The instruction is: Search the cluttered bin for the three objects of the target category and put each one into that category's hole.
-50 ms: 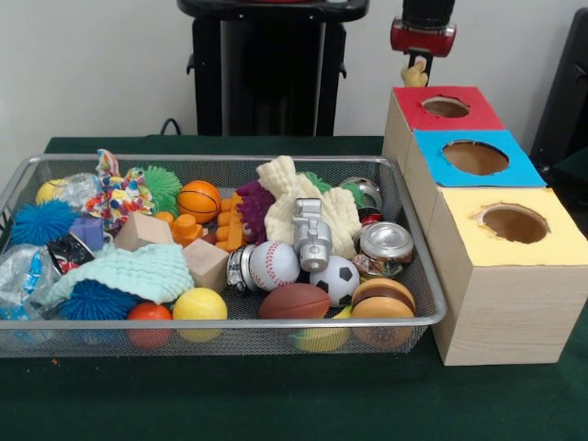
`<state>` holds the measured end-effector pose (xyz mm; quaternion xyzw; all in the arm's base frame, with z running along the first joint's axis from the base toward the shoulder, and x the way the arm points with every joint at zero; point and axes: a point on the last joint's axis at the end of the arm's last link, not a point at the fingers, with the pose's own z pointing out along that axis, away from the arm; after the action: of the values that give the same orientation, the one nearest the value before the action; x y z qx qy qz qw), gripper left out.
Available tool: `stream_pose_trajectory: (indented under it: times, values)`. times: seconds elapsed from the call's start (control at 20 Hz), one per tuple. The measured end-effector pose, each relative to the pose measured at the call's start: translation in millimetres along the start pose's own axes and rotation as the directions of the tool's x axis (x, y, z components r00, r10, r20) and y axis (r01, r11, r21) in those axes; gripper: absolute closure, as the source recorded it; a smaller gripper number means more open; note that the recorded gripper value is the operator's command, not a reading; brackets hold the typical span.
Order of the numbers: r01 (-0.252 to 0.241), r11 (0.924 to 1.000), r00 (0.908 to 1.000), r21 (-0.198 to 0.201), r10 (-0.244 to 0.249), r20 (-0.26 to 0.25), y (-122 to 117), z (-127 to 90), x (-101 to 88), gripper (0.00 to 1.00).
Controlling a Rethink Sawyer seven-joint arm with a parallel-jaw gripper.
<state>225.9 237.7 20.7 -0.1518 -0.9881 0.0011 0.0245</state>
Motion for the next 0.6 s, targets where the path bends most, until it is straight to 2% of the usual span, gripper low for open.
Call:
stream_pose_trajectory:
  times: [0.15, 0.3, 0.35, 0.6]
  values:
    - [-0.005, 0.9999, 1.0000, 0.010, 0.005, 0.003, 3.4, -0.5, -0.7, 1.00]
    - [-0.026, 0.9990, 0.9996, 0.037, 0.026, -0.008, 6.2, -5.7, -2.5, 1.00]
    - [-0.045, 0.9973, 0.9985, 0.058, 0.047, -0.029, 7.8, -11.6, -4.8, 1.00]
    - [-0.081, 0.9929, 0.9933, 0.087, 0.087, -0.076, 11.8, -25.8, -15.0, 1.00]
